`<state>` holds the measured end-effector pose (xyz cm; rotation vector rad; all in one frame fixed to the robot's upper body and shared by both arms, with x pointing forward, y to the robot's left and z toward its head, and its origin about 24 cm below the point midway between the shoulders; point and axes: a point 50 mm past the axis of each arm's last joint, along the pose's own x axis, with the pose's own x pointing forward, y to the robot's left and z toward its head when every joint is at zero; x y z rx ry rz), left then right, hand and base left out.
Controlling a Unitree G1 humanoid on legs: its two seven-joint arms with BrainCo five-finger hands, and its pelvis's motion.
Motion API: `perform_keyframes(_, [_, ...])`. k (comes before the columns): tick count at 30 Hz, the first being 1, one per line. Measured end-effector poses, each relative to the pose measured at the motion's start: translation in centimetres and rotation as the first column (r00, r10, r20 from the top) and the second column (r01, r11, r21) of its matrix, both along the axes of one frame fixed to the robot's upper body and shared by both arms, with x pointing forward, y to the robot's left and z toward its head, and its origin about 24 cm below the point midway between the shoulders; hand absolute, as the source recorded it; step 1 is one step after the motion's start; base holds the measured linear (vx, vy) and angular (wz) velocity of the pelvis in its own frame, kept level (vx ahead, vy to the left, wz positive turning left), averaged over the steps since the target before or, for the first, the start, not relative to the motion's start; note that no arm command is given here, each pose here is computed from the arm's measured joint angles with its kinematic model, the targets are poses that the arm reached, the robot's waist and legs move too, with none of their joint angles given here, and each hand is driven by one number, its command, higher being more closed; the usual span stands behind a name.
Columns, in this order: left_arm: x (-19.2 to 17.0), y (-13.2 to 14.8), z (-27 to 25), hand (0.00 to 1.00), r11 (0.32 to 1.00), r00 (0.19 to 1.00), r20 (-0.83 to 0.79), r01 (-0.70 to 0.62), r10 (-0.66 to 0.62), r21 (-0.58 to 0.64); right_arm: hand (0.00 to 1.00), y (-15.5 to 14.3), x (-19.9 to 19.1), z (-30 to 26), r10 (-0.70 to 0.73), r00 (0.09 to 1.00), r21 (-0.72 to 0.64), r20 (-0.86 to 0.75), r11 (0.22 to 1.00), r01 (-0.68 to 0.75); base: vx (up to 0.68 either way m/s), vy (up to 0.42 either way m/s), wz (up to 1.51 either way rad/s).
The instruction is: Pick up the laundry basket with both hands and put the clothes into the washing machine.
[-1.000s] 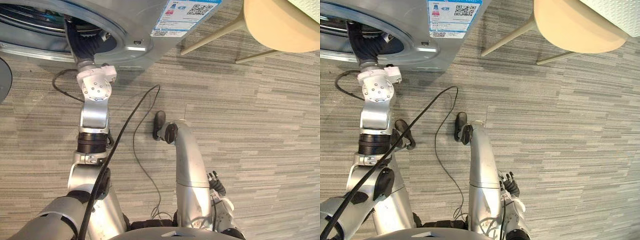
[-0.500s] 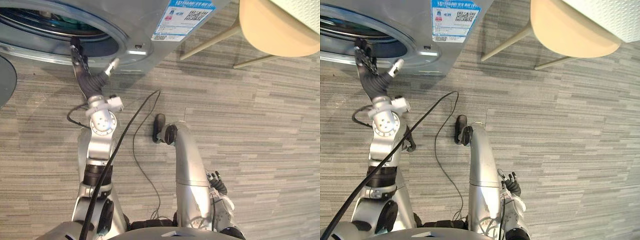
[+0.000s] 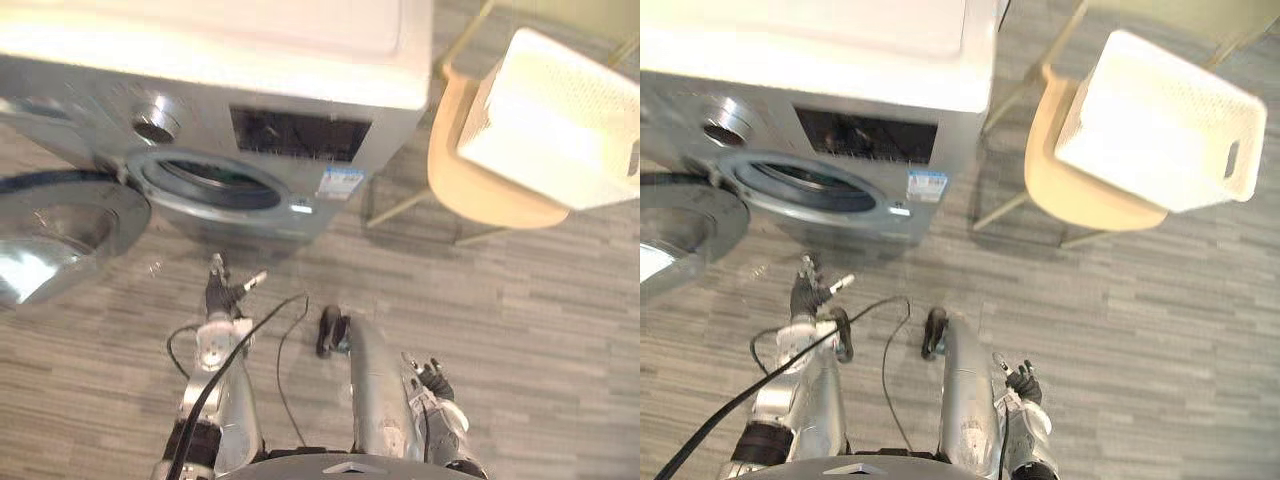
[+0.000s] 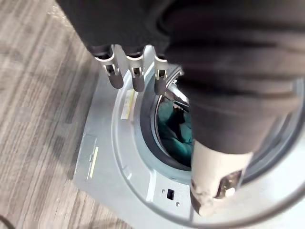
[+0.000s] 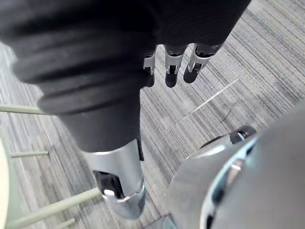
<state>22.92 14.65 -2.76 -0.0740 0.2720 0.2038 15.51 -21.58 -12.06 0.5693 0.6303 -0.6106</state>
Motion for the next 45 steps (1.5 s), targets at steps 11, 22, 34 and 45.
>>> perform_keyframes(11, [-10.9,2.9,-11.5,0.0,0.987,0.807,-0.581,-0.156,0.105,-0.038,0.0,0.0,-5.2,-2.6,-0.015,0.976,0.008,-0.216,1.0,0.017,0.15,0.048,-0.06])
perform_keyframes(22, [-14.0,3.9,-13.5,0.0,0.974,0.685,-0.721,-0.218,0.105,-0.066,0.0,0.9,-5.3,-3.5,0.035,0.963,0.063,-0.268,0.998,-0.019,0.07,0.029,-0.05])
perform_keyframes(34, [-13.8,5.4,-13.4,0.0,0.99,0.677,-0.73,-0.143,0.092,-0.007,0.0,0.4,-7.3,-4.3,0.074,0.927,0.075,-0.368,0.996,-0.05,-0.09,-0.104,0.41])
perform_keyframes(45, [-13.7,4.9,-13.5,0.0,0.983,0.677,-0.728,-0.182,0.106,-0.027,0.0,0.9,-3.8,-3.7,0.315,0.877,0.013,-0.363,0.943,-0.334,-0.14,-0.228,-0.04])
